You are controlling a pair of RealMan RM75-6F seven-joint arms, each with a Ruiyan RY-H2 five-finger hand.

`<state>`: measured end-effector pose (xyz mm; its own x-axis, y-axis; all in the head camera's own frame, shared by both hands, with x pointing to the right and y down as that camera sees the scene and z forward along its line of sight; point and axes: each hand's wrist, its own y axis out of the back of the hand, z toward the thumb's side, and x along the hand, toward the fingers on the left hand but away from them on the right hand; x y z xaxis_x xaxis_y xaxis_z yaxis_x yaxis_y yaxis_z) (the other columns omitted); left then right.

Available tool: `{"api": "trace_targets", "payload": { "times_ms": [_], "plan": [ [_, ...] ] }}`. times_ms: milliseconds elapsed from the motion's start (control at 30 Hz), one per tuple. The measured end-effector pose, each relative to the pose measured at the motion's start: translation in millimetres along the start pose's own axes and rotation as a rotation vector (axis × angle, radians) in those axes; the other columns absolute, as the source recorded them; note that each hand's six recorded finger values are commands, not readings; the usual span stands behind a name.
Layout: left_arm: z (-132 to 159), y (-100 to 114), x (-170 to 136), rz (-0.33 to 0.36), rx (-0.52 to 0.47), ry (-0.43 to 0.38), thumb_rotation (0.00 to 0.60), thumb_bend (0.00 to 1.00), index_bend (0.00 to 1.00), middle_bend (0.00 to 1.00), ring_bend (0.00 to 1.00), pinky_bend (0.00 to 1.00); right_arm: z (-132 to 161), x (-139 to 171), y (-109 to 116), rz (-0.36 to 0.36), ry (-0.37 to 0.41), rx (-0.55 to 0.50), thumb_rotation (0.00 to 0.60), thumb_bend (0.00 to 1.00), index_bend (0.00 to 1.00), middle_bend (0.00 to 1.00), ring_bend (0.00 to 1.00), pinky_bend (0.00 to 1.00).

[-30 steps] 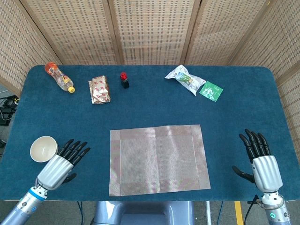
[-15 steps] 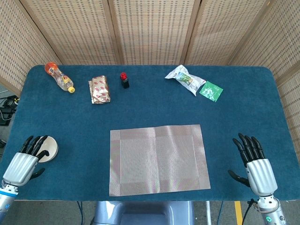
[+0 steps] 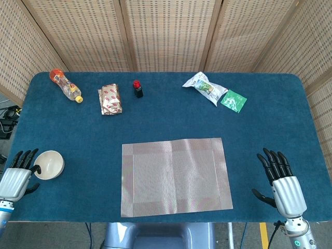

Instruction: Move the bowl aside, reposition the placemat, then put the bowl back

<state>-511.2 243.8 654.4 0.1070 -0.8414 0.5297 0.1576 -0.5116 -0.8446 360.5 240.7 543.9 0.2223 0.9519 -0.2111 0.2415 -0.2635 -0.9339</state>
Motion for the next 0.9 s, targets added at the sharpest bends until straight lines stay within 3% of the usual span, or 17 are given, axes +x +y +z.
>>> {"api": "trace_targets", "payload": {
  "times_ms": [533,767,900],
  "plan": [
    [1,-24,28,-0.038,-0.012,0.033,0.600,0.24,0.56,0.00,0.00,0.00,1,0,-1,0.003,0.001,0.001,0.600,0.16,0.02,0.00,0.00,0.00],
    [9,-29,37,-0.042,-0.028,0.029,0.600,0.48,0.65,0.00,0.00,0.00,1,1,1,0.000,0.001,-0.002,0.600,0.16,0.02,0.00,0.00,0.00],
    [12,-27,37,-0.025,-0.027,0.017,0.600,0.50,0.67,0.00,0.00,0.00,0,1,1,-0.002,0.000,-0.004,0.600,0.16,0.02,0.00,0.00,0.00]
  ]
}}
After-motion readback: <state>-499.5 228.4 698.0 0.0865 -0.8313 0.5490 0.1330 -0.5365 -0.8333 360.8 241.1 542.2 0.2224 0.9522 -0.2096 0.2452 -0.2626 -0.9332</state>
